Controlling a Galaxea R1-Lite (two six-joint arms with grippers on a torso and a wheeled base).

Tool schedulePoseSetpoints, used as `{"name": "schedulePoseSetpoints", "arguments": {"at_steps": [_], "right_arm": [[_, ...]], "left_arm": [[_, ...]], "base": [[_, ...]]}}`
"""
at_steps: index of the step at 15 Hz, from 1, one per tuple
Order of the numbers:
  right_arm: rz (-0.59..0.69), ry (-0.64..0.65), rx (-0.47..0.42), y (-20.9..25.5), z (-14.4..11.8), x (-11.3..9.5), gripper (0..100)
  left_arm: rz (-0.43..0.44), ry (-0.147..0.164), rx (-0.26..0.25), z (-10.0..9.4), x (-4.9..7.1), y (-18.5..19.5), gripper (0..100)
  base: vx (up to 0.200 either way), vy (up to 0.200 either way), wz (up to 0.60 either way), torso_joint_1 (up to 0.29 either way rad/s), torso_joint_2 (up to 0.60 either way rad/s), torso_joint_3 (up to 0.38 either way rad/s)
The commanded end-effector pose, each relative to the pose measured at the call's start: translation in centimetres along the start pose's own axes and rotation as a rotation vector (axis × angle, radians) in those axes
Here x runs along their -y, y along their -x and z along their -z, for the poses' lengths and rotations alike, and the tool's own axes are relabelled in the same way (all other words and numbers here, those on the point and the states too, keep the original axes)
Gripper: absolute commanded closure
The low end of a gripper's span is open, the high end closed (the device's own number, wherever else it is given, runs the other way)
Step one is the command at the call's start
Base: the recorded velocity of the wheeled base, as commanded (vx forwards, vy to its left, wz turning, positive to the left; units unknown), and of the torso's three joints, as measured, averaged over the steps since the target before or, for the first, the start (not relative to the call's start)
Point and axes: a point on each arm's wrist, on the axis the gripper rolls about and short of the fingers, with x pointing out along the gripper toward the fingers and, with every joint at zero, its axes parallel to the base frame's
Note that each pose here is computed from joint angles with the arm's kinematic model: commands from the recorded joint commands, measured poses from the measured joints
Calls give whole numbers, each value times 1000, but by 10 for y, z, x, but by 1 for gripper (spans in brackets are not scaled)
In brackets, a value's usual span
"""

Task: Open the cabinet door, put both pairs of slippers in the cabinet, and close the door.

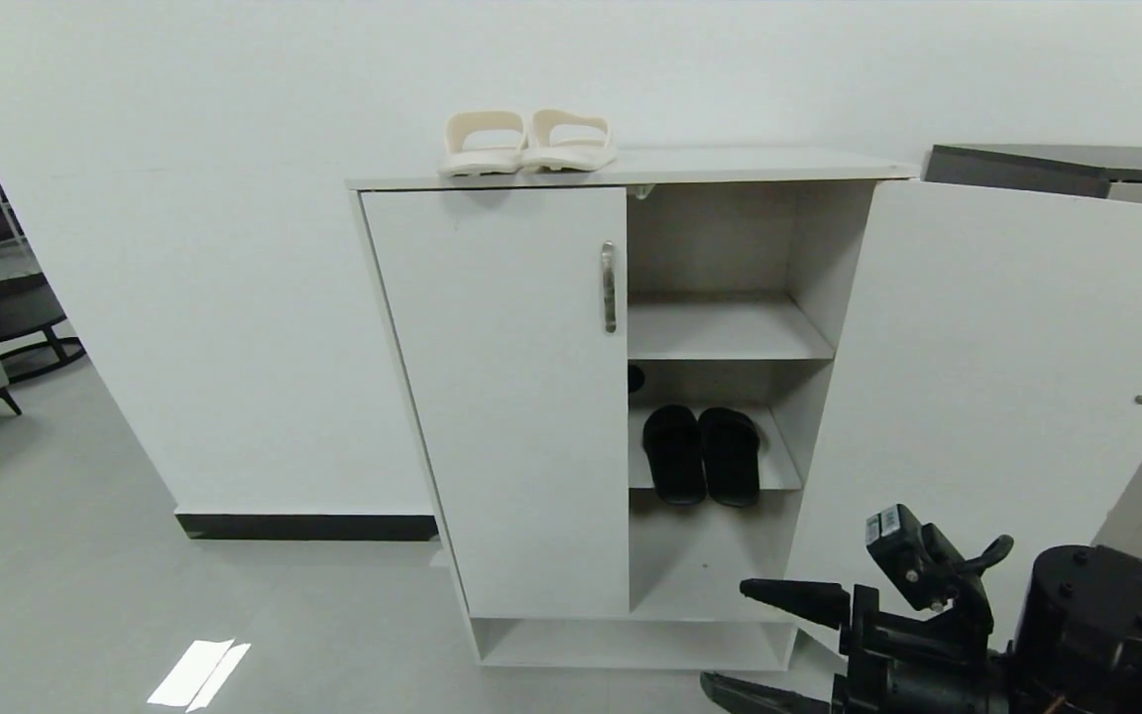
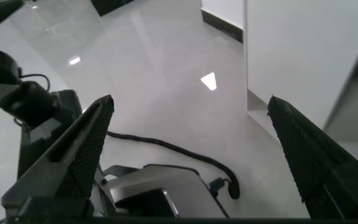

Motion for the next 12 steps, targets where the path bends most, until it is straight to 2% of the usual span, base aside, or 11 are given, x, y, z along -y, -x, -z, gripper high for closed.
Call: {"name": "schedulePoseSetpoints", "arguments": {"at_steps": [1,8,12], "right_arm": [[-40,8,3,6,-2,-6,0],[-71,34,-3,7,-1,-13,0],[-79,35,-5,7,-1,-15,0]], "left_arm": [[-1,1,-1,0,0,0,100],[1,-1,-1,0,0,0,100],[4,-5,0,0,0,0,100]], "base": [[0,200,0,12,2,-2],[0,200,0,2,0,1],[0,0,0,0,0,0]]}}
